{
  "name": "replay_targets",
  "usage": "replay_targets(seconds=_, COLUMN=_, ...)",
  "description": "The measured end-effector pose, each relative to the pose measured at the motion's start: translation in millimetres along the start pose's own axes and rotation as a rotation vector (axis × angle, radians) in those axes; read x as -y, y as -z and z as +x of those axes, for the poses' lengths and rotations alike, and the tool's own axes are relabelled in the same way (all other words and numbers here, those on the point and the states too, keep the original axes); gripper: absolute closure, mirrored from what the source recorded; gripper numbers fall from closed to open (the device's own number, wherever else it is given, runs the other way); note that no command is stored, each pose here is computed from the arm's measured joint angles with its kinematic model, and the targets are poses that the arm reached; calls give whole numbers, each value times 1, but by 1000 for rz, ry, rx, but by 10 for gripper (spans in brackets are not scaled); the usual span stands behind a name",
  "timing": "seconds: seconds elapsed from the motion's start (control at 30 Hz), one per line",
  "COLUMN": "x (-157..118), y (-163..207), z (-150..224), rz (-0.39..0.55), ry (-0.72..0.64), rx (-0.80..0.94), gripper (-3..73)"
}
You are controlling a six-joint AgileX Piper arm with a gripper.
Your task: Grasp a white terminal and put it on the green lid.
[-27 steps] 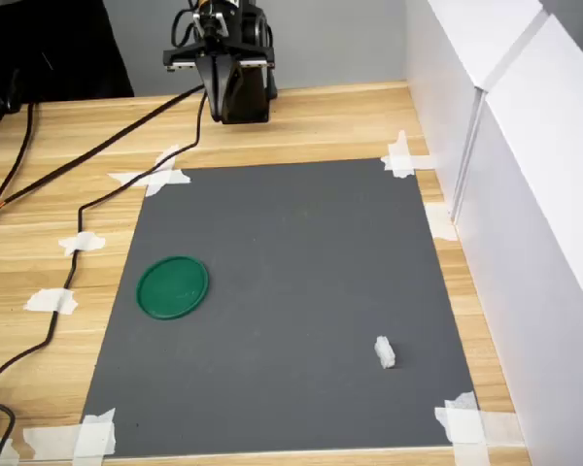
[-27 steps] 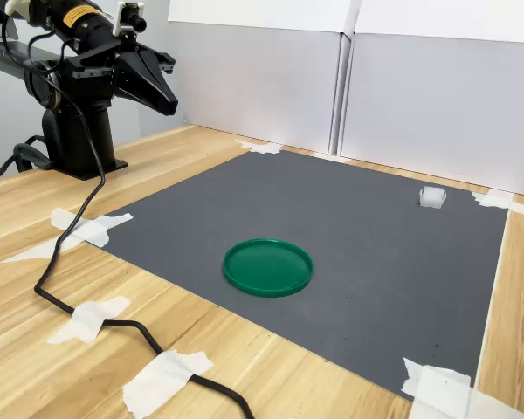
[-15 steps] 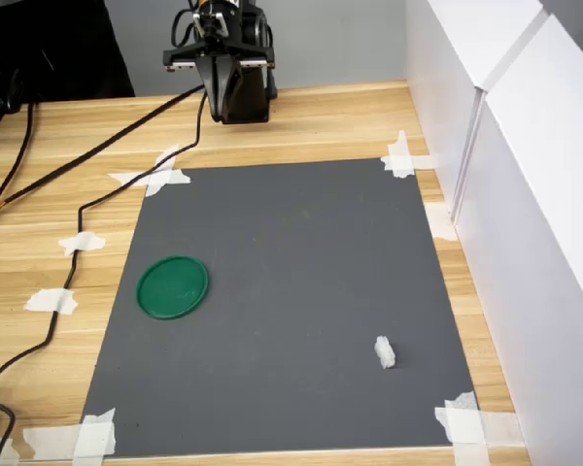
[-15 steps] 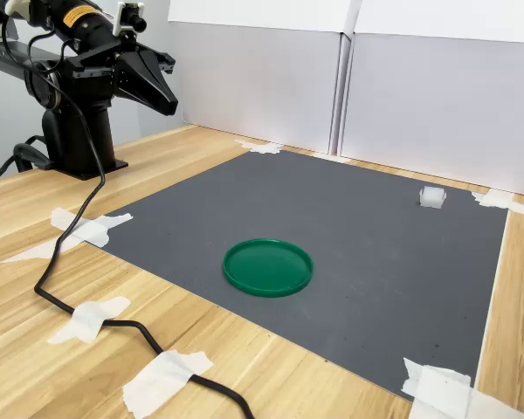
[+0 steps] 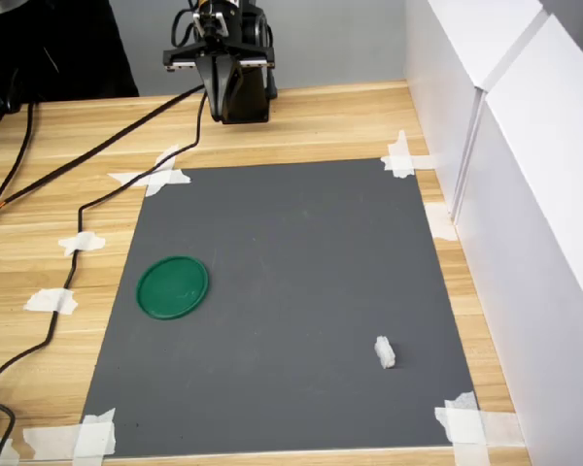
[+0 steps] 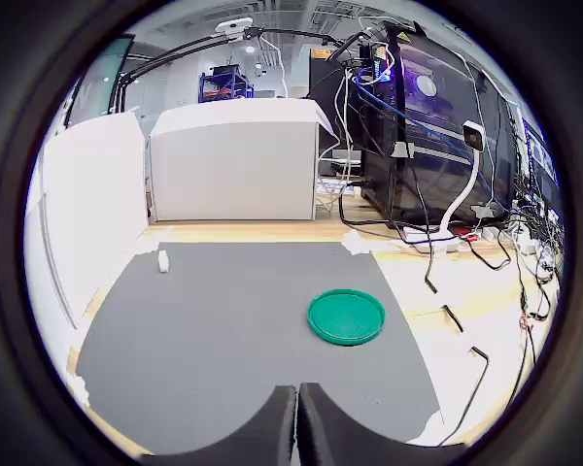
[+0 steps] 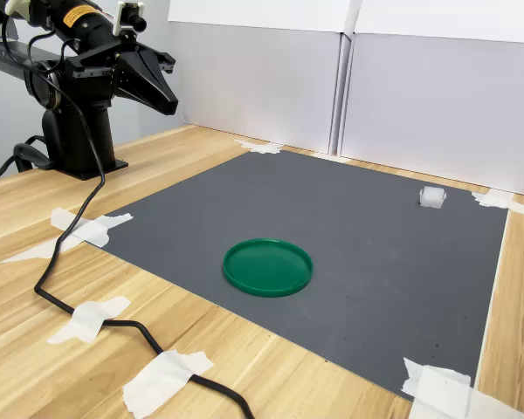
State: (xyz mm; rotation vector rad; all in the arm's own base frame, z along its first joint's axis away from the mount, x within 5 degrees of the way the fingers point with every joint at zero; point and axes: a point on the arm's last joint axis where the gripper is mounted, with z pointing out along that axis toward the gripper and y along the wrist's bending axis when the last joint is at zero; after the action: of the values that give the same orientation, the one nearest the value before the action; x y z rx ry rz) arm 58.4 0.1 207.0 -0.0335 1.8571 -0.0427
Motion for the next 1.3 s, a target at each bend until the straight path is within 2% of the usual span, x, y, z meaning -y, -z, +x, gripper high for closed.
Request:
replay_targets(seconds=0.27, x=0, y=-3, z=-1, rz=-4, ry=-4, rx=-39, gripper=711)
replay_targets(seconds=0.47, x=1, y=-5, z=-31, rz=-11, ry=-5, rx=-94, gripper=711)
replay_targets(seconds=0.9, x=9, y=-42, z=-94, rz=-12, ry=68, rx=-451, gripper=711)
replay_targets(seconds=1.17, x=12, y=-80, z=-111, rz=-22, ry=86, rx=-625, gripper=711)
replay_targets(seconds=1.3, x=13, y=-97, z=-117, rz=-48, ry=142, rx=-698, gripper=706)
